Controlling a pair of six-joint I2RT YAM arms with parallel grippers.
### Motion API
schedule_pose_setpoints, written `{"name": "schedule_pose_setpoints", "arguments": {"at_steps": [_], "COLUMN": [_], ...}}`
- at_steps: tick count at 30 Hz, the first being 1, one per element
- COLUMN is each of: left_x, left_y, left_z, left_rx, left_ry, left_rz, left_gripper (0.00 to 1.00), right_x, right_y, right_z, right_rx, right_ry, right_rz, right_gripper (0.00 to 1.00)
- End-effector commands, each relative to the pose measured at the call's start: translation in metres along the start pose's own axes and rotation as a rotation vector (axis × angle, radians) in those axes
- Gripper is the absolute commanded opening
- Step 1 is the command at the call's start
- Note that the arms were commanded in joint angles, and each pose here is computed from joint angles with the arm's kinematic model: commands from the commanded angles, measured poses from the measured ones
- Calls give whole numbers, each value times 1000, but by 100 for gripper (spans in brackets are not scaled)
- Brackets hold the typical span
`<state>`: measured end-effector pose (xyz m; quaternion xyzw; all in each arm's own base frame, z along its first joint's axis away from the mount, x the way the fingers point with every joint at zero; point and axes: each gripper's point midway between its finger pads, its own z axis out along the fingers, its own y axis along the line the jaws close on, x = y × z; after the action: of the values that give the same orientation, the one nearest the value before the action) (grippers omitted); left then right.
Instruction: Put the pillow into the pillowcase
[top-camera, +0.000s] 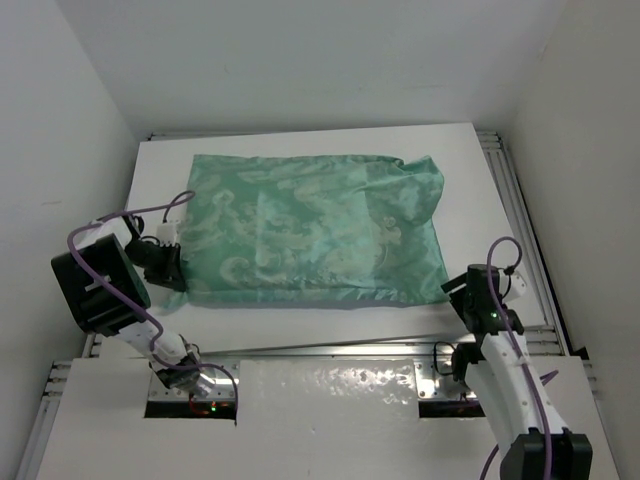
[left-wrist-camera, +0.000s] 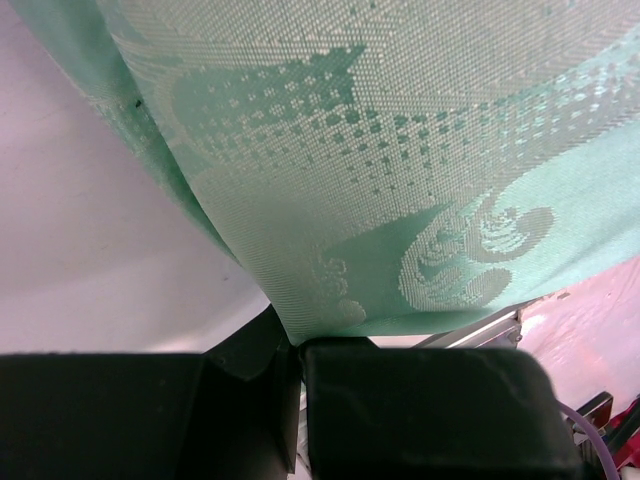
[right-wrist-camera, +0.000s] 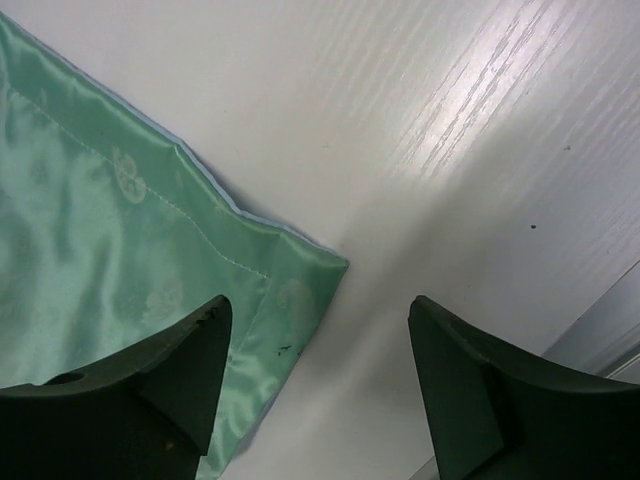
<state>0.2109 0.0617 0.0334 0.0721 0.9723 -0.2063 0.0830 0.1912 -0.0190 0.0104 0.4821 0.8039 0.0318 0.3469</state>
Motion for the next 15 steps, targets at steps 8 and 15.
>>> {"name": "schedule_pose_setpoints", "arguments": {"at_steps": [8, 15], "left_x": [-22, -27], "left_y": [-1, -2], "left_z": [-15, -18], "left_rx": [-15, -19], "left_ry": [-78, -100], "left_rz": [60, 65], "left_gripper": [0, 0], "right_x": [40, 52], "right_y": [-18, -7], "right_z": [24, 34], "right_rx": [65, 32], "right_ry": [135, 188], "right_rz": [7, 81], "right_gripper": [73, 16]}}
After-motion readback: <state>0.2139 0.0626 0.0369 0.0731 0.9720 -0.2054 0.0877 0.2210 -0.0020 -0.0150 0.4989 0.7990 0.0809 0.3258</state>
